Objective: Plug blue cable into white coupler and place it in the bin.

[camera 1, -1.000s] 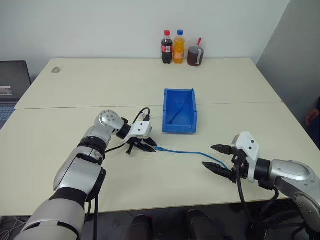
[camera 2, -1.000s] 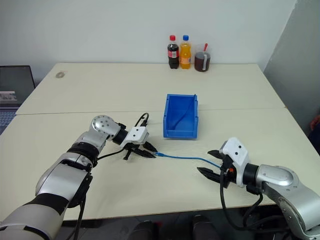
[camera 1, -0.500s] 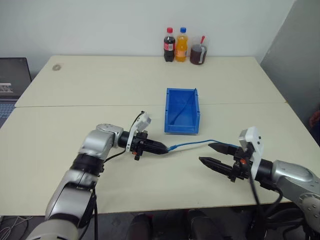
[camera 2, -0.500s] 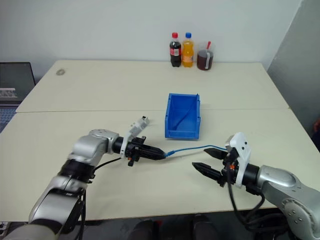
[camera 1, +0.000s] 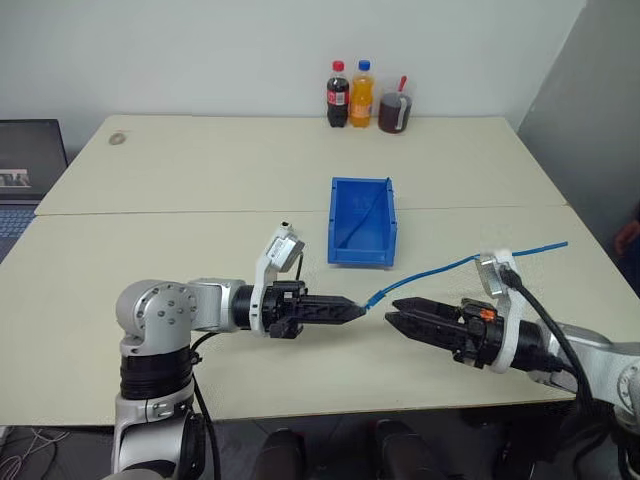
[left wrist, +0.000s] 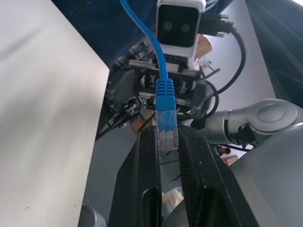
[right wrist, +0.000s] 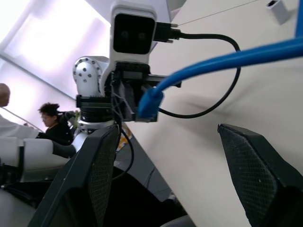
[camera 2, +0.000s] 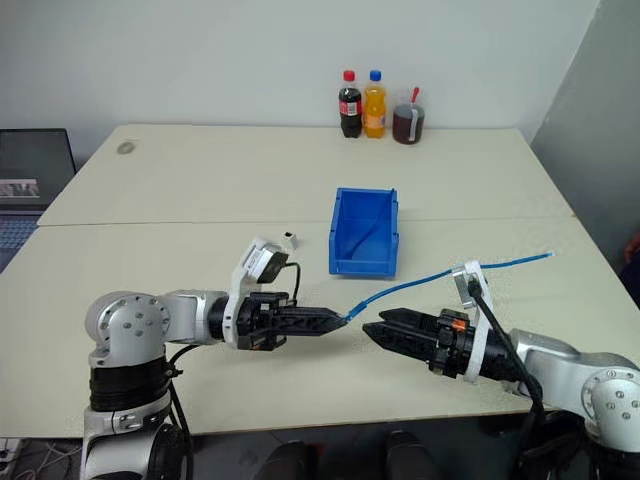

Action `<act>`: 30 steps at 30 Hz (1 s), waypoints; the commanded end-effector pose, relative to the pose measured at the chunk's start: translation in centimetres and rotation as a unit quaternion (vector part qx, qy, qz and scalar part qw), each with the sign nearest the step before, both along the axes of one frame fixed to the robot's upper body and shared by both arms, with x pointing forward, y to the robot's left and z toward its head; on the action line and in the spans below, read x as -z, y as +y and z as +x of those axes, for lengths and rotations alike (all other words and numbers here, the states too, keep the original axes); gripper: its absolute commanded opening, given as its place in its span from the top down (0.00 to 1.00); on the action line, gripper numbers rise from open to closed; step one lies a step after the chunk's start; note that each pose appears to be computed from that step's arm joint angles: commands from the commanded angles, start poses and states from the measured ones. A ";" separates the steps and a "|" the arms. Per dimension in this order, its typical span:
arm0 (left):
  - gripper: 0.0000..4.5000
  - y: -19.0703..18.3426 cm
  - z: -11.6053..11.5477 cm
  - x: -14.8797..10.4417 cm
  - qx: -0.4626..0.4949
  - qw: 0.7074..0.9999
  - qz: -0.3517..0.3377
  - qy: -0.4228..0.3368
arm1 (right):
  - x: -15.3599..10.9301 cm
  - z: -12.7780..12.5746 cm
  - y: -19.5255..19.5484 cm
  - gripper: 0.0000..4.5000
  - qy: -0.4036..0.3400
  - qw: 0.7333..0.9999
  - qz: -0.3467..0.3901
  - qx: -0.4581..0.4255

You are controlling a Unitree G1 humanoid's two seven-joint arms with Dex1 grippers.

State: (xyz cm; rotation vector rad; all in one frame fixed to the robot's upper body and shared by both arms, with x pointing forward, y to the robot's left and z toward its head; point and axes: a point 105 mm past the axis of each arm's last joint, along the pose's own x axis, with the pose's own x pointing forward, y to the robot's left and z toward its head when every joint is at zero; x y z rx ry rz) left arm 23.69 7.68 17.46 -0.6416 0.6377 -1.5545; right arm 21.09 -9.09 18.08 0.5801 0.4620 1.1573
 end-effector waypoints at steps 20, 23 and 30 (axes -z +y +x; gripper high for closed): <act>0.95 -0.6 -1.5 -0.6 0.026 1.000 -0.011 -0.007 | -1.7 -0.3 2.2 0.47 0.007 0.998 0.047 -0.028; 0.95 -0.7 -1.5 -0.4 0.023 1.000 -0.013 -0.006 | -1.7 -0.4 2.1 0.62 0.010 0.998 0.046 -0.032; 0.95 -0.9 -1.1 -0.4 0.013 1.000 -0.014 -0.009 | -1.6 -1.0 2.0 0.96 0.015 0.998 0.039 -0.048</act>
